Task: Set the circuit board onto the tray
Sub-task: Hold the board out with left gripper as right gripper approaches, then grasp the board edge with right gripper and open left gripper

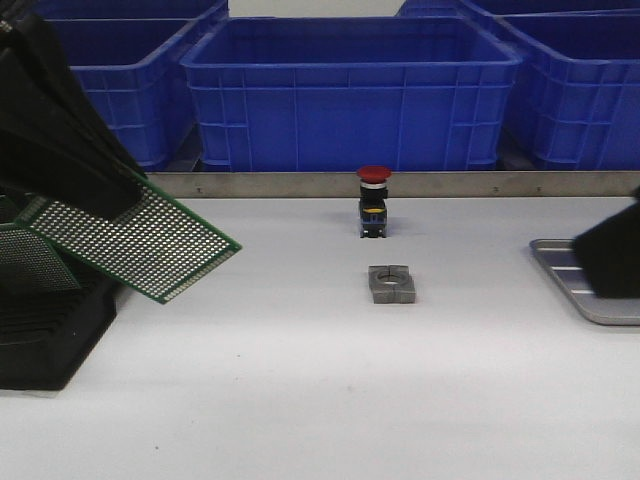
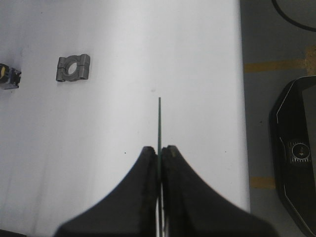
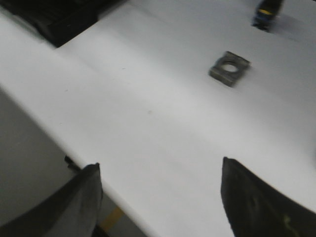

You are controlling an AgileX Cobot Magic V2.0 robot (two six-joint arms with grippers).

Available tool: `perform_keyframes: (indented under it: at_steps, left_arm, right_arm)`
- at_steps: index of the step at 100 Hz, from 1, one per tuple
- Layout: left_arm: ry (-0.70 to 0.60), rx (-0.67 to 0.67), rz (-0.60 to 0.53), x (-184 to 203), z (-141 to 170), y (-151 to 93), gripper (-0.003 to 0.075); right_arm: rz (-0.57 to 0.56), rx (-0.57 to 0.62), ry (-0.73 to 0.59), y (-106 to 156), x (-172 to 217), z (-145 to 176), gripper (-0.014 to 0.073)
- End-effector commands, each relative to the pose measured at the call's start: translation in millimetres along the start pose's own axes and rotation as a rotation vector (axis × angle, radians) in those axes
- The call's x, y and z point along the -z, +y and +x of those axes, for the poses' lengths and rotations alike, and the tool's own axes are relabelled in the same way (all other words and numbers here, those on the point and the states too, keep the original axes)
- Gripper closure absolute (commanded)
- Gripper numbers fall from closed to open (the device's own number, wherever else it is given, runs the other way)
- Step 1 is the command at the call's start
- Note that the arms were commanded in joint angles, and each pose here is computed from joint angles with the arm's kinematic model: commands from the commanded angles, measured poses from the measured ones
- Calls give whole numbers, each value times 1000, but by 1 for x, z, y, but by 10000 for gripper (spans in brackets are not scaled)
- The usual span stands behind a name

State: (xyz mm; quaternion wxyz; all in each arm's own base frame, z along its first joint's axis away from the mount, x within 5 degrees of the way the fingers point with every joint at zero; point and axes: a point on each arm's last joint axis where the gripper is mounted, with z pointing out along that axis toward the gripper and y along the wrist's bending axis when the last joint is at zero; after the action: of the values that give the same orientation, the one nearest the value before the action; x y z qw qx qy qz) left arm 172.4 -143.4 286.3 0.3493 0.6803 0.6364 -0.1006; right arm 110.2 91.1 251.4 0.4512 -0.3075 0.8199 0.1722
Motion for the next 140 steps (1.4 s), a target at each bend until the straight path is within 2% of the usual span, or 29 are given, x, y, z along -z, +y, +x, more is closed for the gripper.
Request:
perform_keyframes:
  at_steps: [1,17,45,74,79,86,107,118,123,128,135,139,140]
  left_arm:
    - [-59,18,-52,8,-11,5,741]
    - [-59,18,-53,8,-11,5,741]
    - [-61,19,-54,8,-11,5,741]
    - [-65,24,-56,8,-11,5,741]
    - [-66,24,-58,8,-11,6,741]
    - [-66,24,-61,8,-11,6,741]
    - [-66,24,-59,8,-11,6,740]
    - [-65,24,-57,8,-11,6,735]
    - [-65,24,-55,8,-11,5,706]
    - [-63,22,-55,8,-11,5,646]
    - [-55,9,-73,8,-11,7,517]
    - [-51,-1,-94,9,-11,9,415]
    - [-50,-3,-95,9,-10,9,415]
  right_arm:
    - [-47,96,-103,11,-10,-26,60]
    - [-140,256,-83,36,-42,-42,60]
    - [-172,343,-44,58,-95,-71,60]
    - [-209,435,-122,84,-121,-98,65]
    - [-210,445,-139,86,-124,-98,94]
    - [-208,442,-158,86,-124,-99,186]
    - [-205,439,-178,86,-124,-101,662]
    - [-204,434,-185,86,-124,-102,664]
    - [-204,434,-185,86,-124,-102,664]
    - [-204,434,-184,86,-124,-102,664]
    - [-201,430,-184,85,-124,-102,664]
    - [-199,424,-183,85,-125,-102,664]
    - [-199,424,-183,85,-125,-102,664]
